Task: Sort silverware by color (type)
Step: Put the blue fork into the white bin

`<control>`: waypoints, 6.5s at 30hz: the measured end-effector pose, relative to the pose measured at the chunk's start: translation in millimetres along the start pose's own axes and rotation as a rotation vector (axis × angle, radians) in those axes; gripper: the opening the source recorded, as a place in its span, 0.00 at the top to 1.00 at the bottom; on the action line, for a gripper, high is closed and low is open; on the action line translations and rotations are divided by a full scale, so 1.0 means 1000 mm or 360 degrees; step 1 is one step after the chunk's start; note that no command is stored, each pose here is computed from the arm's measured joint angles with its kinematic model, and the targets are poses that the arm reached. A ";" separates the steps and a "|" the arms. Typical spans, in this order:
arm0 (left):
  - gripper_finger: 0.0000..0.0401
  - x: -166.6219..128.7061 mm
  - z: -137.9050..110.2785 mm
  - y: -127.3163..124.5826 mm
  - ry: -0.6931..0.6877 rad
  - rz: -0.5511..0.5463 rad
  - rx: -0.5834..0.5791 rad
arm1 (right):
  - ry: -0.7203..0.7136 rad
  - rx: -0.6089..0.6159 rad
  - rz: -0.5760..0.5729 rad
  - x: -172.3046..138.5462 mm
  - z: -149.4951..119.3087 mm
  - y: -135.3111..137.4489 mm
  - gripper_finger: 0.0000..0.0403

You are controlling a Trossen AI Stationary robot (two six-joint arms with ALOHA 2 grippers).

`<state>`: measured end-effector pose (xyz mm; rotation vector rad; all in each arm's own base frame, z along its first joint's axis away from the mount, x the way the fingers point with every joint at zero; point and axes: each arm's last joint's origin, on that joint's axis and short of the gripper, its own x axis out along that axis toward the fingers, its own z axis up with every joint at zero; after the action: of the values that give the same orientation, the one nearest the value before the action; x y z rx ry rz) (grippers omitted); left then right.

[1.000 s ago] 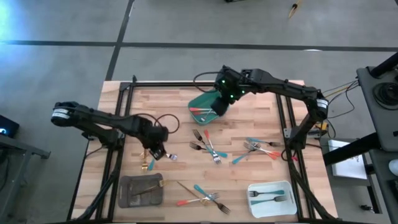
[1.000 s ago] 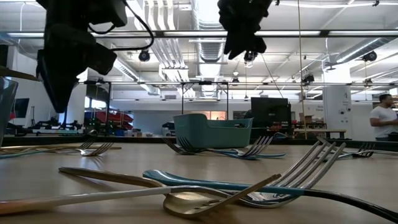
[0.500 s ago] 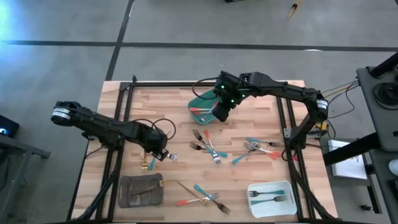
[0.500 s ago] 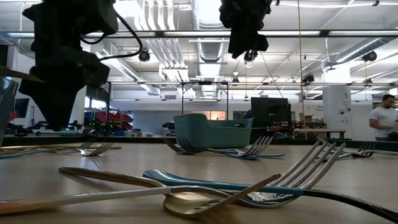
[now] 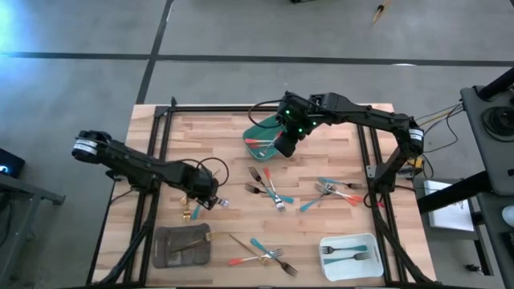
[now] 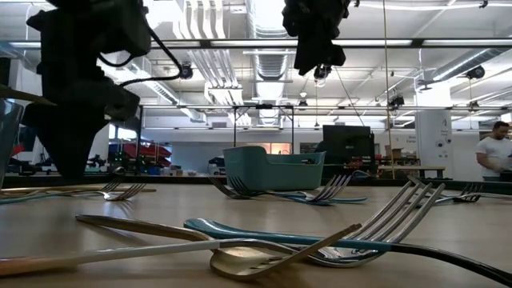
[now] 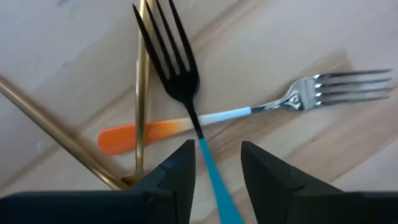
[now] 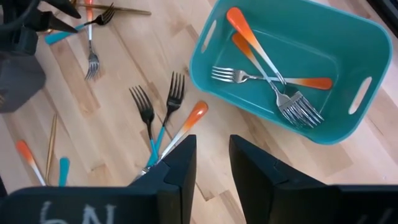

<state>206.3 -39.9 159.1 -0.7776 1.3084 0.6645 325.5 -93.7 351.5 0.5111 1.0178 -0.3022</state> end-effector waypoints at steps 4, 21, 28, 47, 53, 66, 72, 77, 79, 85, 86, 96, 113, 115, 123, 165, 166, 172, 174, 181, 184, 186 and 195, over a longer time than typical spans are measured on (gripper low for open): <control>0.72 0.008 -0.001 -0.002 0.0033 0.0055 0.0000 | 0.0001 -0.0009 0.0000 0.000 0.000 0.000 0.79; 0.98 0.028 0.000 -0.007 0.0150 0.0136 -0.0078 | 0.0001 -0.0040 -0.0003 0.000 0.000 0.000 0.80; 1.00 0.022 0.002 -0.012 0.0155 0.0125 -0.0066 | 0.0004 -0.0040 -0.0004 0.000 0.000 0.000 0.80; 1.00 -0.052 0.022 -0.031 -0.0407 -0.0153 -0.0062 | -0.0075 -0.0016 0.0012 0.000 0.004 0.001 0.82; 1.00 -0.083 0.041 -0.037 -0.0744 -0.0183 -0.0187 | -0.0322 0.0094 0.0106 -0.002 0.020 0.006 0.82; 1.00 -0.137 0.094 -0.031 -0.1174 -0.0137 -0.0197 | -0.0735 0.0330 0.0343 -0.012 0.045 0.016 0.82; 1.00 -0.156 0.114 -0.028 -0.1284 -0.0120 -0.0116 | -0.0854 0.0285 0.0392 -0.016 0.051 0.018 0.82; 1.00 -0.169 0.126 -0.031 -0.1340 -0.0094 -0.0031 | -0.0927 0.0252 0.0418 -0.018 0.055 0.020 0.82; 1.00 -0.174 0.129 -0.033 -0.1355 -0.0092 -0.0005 | -0.0960 0.0238 0.0425 -0.020 0.056 0.020 0.82; 1.00 -0.173 0.136 -0.031 -0.1349 -0.0058 0.0003 | -0.1030 0.0149 0.0384 -0.021 0.058 0.021 0.77; 1.00 -0.172 0.136 -0.031 -0.1350 -0.0056 -0.0003 | -0.1030 0.0149 0.0383 -0.021 0.058 0.021 0.75; 1.00 -0.181 0.140 -0.034 -0.1386 -0.0169 0.0022 | -0.1067 0.0176 0.0310 -0.022 0.059 0.019 0.65; 1.00 -0.197 0.144 -0.040 -0.1487 -0.0304 0.0099 | -0.1196 0.0201 0.0267 -0.026 0.064 0.019 0.68; 1.00 -0.197 0.145 -0.041 -0.1494 -0.0316 0.0115 | -0.1212 0.0212 0.0241 -0.026 0.064 0.018 0.69; 1.00 -0.197 0.145 -0.041 -0.1492 -0.0311 0.0117 | -0.1211 0.0214 0.0240 -0.026 0.064 0.018 0.81; 1.00 -0.188 0.137 -0.022 -0.1274 0.0001 0.0344 | -0.0120 -0.0144 0.0150 -0.055 -0.018 0.001 0.98; 1.00 -0.187 0.136 -0.021 -0.1250 0.0017 0.0348 | -0.0034 -0.0172 0.0154 -0.058 -0.027 0.006 0.98; 1.00 -0.182 0.130 -0.015 -0.1118 0.0113 0.0381 | 0.0305 -0.0336 0.0176 -0.081 -0.078 0.039 0.98; 1.00 -0.180 0.129 -0.014 -0.1085 0.0137 0.0390 | 0.0341 -0.0375 0.0211 -0.083 -0.093 0.054 0.98; 1.00 -0.177 0.125 -0.009 -0.0991 0.0198 0.0395 | 0.0565 -0.0710 0.0344 -0.087 -0.163 0.104 0.98; 1.00 -0.176 0.123 -0.008 -0.0967 0.0206 0.0369 | 0.0661 -0.0909 0.0302 -0.079 -0.197 0.120 0.98; 1.00 -0.176 0.123 -0.008 -0.0969 0.0199 0.0352 | 0.0707 -0.1039 0.0256 -0.070 -0.219 0.129 0.98; 1.00 -0.177 0.124 -0.011 -0.0988 0.0153 0.0349 | 0.0688 -0.1314 0.0443 -0.018 -0.278 0.167 0.98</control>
<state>260.4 54.7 346.0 -0.2893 0.8296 0.7482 191.6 196.7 293.2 -0.0503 1.3581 0.4932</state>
